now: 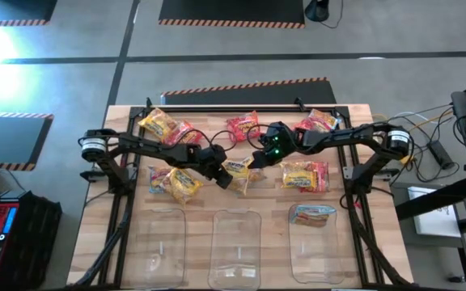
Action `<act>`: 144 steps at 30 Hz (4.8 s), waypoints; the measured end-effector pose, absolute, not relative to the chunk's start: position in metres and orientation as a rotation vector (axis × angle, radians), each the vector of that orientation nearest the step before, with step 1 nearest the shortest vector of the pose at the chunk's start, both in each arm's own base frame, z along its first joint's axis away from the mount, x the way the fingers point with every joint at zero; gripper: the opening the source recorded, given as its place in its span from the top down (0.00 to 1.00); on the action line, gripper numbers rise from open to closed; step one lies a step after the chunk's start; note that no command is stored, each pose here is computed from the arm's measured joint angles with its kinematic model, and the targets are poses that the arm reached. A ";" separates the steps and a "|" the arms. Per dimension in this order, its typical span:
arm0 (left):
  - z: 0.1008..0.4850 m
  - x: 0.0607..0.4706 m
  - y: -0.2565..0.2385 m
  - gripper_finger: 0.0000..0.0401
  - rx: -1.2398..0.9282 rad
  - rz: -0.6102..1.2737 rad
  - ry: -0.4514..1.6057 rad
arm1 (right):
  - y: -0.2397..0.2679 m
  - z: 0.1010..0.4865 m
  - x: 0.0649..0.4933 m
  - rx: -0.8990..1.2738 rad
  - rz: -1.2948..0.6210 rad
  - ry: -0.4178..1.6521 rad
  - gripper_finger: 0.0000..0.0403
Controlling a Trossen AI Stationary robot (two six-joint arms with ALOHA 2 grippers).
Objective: Sort Maruchan noodles
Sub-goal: Put the yellow noodle pack into the middle transparent bin
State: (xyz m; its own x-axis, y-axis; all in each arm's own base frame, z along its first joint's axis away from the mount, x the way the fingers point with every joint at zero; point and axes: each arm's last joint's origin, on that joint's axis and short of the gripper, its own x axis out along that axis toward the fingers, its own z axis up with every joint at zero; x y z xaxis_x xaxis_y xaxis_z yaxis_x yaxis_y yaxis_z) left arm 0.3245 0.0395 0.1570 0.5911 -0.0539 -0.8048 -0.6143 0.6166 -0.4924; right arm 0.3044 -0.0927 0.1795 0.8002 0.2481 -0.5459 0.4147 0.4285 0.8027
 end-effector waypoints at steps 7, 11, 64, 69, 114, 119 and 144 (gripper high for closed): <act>0.157 0.325 0.040 0.62 -0.857 0.385 0.886 | -0.093 0.179 0.304 1.136 -0.134 0.666 0.63; 0.157 0.325 0.040 0.62 -0.856 0.386 0.886 | -0.094 0.179 0.305 1.125 -0.165 0.654 0.63; 0.159 0.327 0.041 0.62 -0.841 0.404 0.846 | -0.094 0.158 0.323 1.273 -0.184 0.617 0.48; 0.160 0.329 0.041 0.62 -0.841 0.397 0.826 | -0.089 0.158 0.325 1.268 -0.172 0.627 0.48; 0.201 0.325 0.042 0.62 -0.856 0.355 0.629 | -0.081 0.158 0.325 1.211 -0.081 0.669 0.72; 0.206 0.323 0.043 0.62 -0.855 0.397 0.599 | -0.080 0.164 0.323 1.171 -0.029 0.666 0.72; 0.219 0.317 0.048 0.62 -0.857 0.608 0.455 | -0.070 0.247 0.280 0.883 0.173 0.537 0.72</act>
State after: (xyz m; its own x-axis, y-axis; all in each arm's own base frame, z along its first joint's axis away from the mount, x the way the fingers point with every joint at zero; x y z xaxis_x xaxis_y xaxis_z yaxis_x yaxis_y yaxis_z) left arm 0.3168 0.0480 0.2185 0.7417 0.3092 -0.5952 -0.6583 0.5058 -0.5575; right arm 0.2802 -0.0698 0.2468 0.8548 0.3593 -0.3745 0.0735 0.6306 0.7726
